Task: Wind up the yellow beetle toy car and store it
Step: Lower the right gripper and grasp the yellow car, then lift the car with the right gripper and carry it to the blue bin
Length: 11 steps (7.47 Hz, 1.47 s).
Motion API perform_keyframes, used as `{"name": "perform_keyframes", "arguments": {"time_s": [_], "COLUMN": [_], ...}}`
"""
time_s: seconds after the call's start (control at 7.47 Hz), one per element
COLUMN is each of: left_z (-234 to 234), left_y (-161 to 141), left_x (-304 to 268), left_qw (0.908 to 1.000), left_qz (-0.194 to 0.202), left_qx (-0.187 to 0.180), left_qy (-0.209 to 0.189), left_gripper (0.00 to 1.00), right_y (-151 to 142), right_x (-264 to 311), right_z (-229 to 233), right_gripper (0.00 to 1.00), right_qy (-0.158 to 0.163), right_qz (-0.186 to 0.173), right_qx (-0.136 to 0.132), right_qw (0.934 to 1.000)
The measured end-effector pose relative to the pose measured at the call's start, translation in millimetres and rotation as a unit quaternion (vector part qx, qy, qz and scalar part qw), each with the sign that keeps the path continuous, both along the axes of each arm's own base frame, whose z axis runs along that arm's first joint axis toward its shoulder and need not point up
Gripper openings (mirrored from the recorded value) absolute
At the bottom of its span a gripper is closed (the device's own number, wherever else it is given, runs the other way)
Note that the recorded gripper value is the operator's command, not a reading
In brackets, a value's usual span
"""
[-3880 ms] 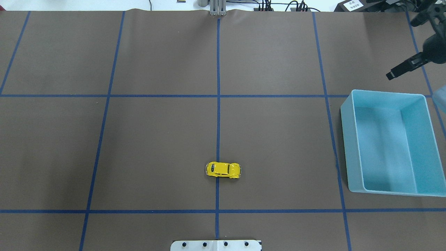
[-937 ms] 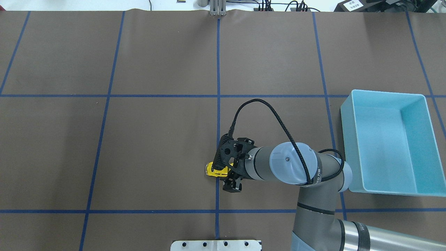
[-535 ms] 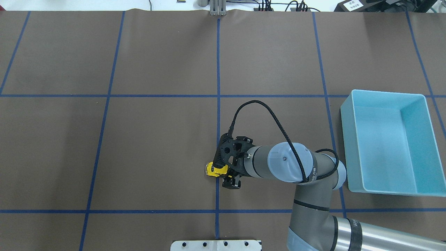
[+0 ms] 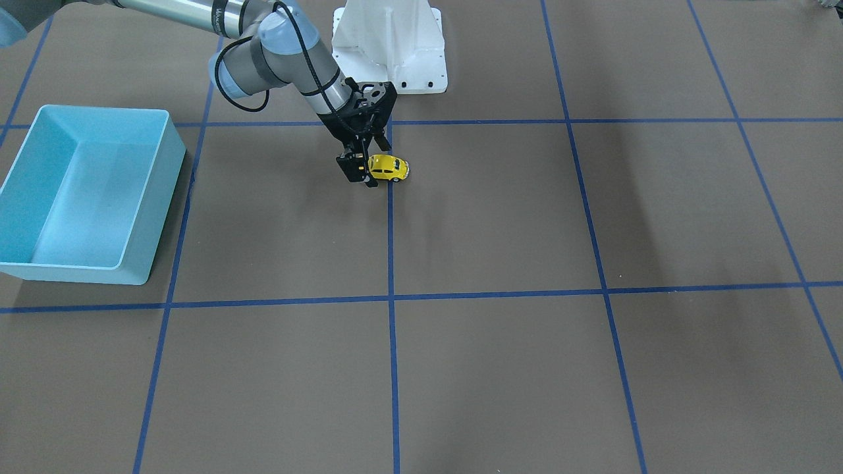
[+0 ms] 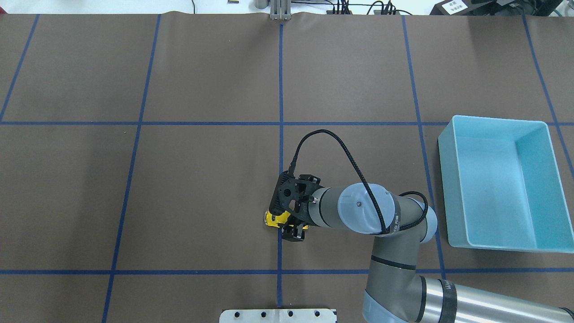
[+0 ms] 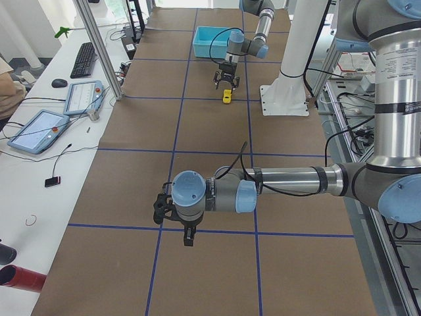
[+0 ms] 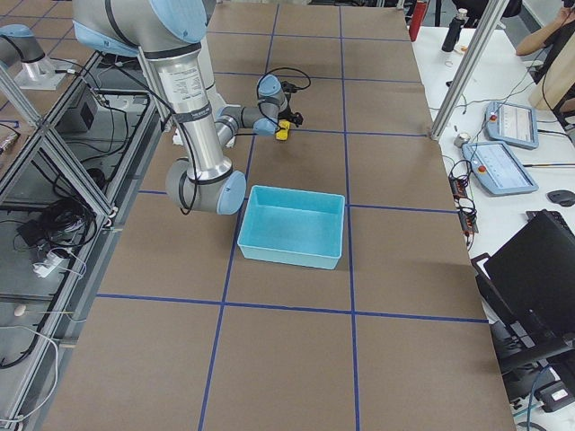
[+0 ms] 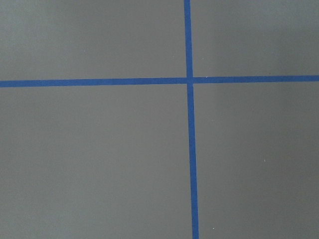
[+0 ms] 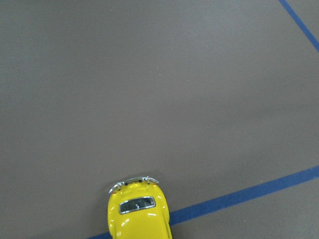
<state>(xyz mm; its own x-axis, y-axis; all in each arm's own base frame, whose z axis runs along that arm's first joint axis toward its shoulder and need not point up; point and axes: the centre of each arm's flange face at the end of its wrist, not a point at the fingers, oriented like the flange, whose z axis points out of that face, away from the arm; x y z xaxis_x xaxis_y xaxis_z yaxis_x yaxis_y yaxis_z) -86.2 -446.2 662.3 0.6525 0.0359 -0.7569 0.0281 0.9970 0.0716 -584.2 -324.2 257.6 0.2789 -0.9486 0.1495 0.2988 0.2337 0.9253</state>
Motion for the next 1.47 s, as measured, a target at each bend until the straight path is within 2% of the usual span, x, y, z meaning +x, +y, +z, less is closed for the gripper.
{"name": "perform_keyframes", "arguments": {"time_s": [0.4, 0.54, 0.67, 0.8, 0.94, 1.07, 1.47], "left_z": [0.0, 0.0, 0.0, 0.1, 0.2, 0.2, 0.0], "left_y": [0.1, 0.1, 0.1, 0.1, 0.1, 0.1, 0.0], "left_x": [-0.6, -0.5, -0.5, -0.5, -0.5, -0.3, 0.0], "left_qw": [1.0000, 1.0000, 1.0000, 1.0000, 1.0000, 1.0000, 1.0000], "left_qz": [0.000, 0.000, 0.000, 0.000, 0.000, 0.000, -0.001], "left_qx": [0.000, 0.000, 0.001, 0.000, 0.000, 0.000, -0.001], "left_qy": [0.000, 0.000, 0.000, 0.000, 0.000, 0.000, 0.000], "left_gripper": [1.00, 1.00, 1.00, 1.00, 1.00, 1.00, 1.00], "right_y": [2.4, 3.4, 4.5, 5.9, 7.9, 10.8, 18.8], "right_x": [-11.5, -14.2, -16.5, -18.1, -19.1, -18.5, -1.7], "right_z": [5.4, 6.5, 6.7, 4.1, -1.7, -6.9, -21.8], "right_gripper": [0.99, 0.91, 0.76, 0.45, 0.05, 0.00, 0.00], "right_qy": [0.008, 0.010, 0.010, 0.008, 0.003, -0.002, -0.020], "right_qz": [-0.001, -0.002, -0.003, -0.004, -0.004, -0.006, -0.008], "right_qx": [-0.002, -0.002, -0.003, -0.004, -0.004, -0.004, 0.002], "right_qw": [1.0000, 0.9999, 0.9999, 1.0000, 1.0000, 1.0000, 0.9998]}}
